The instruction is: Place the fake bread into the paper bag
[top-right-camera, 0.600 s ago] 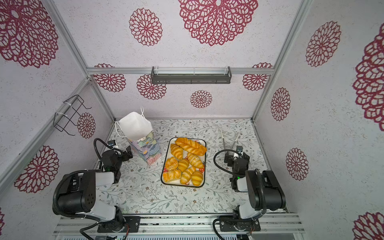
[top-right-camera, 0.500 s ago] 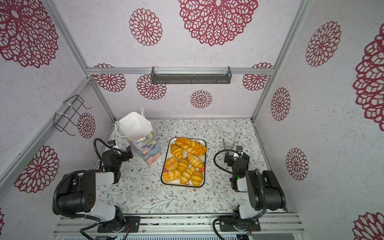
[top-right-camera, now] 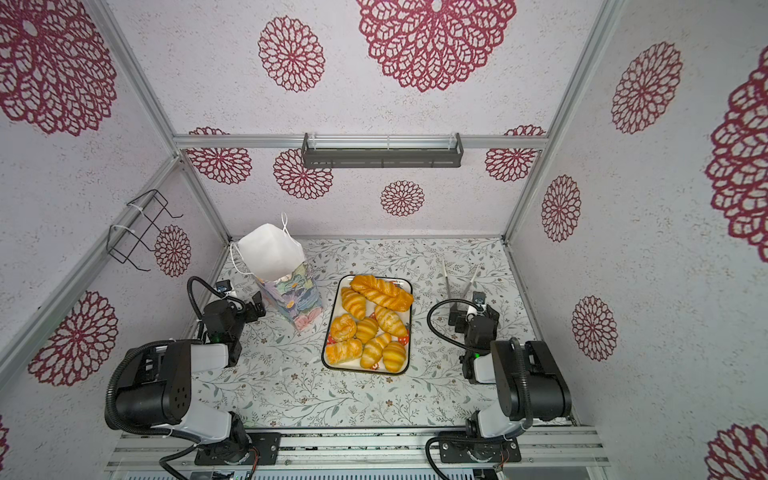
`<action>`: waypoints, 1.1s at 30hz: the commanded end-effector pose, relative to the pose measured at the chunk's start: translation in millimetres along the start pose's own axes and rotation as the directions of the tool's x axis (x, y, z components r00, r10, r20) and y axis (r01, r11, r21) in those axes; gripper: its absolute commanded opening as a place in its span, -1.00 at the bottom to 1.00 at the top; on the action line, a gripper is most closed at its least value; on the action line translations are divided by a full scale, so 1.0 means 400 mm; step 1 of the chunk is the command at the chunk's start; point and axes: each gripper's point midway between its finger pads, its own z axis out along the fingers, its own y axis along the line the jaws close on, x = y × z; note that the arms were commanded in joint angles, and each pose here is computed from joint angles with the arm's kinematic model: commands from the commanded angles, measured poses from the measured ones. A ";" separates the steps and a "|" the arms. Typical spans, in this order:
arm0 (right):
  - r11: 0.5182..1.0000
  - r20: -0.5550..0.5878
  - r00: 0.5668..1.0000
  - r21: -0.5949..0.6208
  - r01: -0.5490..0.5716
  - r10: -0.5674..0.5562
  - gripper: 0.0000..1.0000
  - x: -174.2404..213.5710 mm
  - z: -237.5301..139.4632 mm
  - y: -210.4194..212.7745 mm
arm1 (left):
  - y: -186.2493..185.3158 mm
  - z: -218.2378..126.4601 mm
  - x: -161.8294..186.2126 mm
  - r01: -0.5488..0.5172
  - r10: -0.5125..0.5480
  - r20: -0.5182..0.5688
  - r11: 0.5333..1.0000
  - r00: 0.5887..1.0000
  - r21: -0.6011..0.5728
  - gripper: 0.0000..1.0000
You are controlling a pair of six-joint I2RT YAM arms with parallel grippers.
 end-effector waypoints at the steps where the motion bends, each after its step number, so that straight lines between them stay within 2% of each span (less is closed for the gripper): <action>1: 1.000 0.046 0.999 0.010 -0.029 0.028 0.98 -0.038 0.008 -0.006 | -0.001 0.002 -0.036 0.008 -0.008 0.041 1.000 0.999 0.007 0.95; 12: 1.000 0.048 0.998 0.009 -0.029 0.028 0.98 -0.039 0.008 -0.005 | 0.004 0.000 -0.037 0.009 -0.008 0.045 1.000 0.999 -0.009 0.95; 16: 0.999 0.060 0.997 0.022 -0.039 0.037 0.98 -0.045 0.002 -0.012 | 0.058 -0.040 -0.055 0.069 -0.052 0.125 0.988 0.991 -0.137 0.95; 20: 0.988 0.046 0.996 0.126 -0.085 0.080 0.98 -0.075 -0.007 -0.059 | 0.103 -0.114 -0.091 0.126 -0.072 0.190 0.948 0.979 -0.293 0.95; 23: 0.967 -0.005 0.991 0.221 -0.126 0.130 0.98 -0.090 -0.007 -0.096 | 0.124 -0.166 -0.114 0.179 -0.109 0.191 0.898 0.975 -0.402 0.95; 26: 0.937 -0.034 0.980 0.303 -0.177 0.196 0.98 -0.098 -0.018 -0.128 | 0.139 -0.212 -0.130 0.278 -0.192 0.233 0.860 0.953 -0.428 0.95; 29: 0.898 -0.074 0.962 0.385 -0.216 0.263 0.98 -0.104 -0.027 -0.156 | 0.134 -0.252 -0.160 0.353 -0.263 0.266 0.849 0.928 -0.392 0.95; 33: 0.837 -0.165 0.914 0.486 -0.252 0.371 0.98 -0.107 -0.031 -0.177 | 0.124 -0.295 -0.181 0.437 -0.351 0.285 0.832 0.892 -0.342 0.95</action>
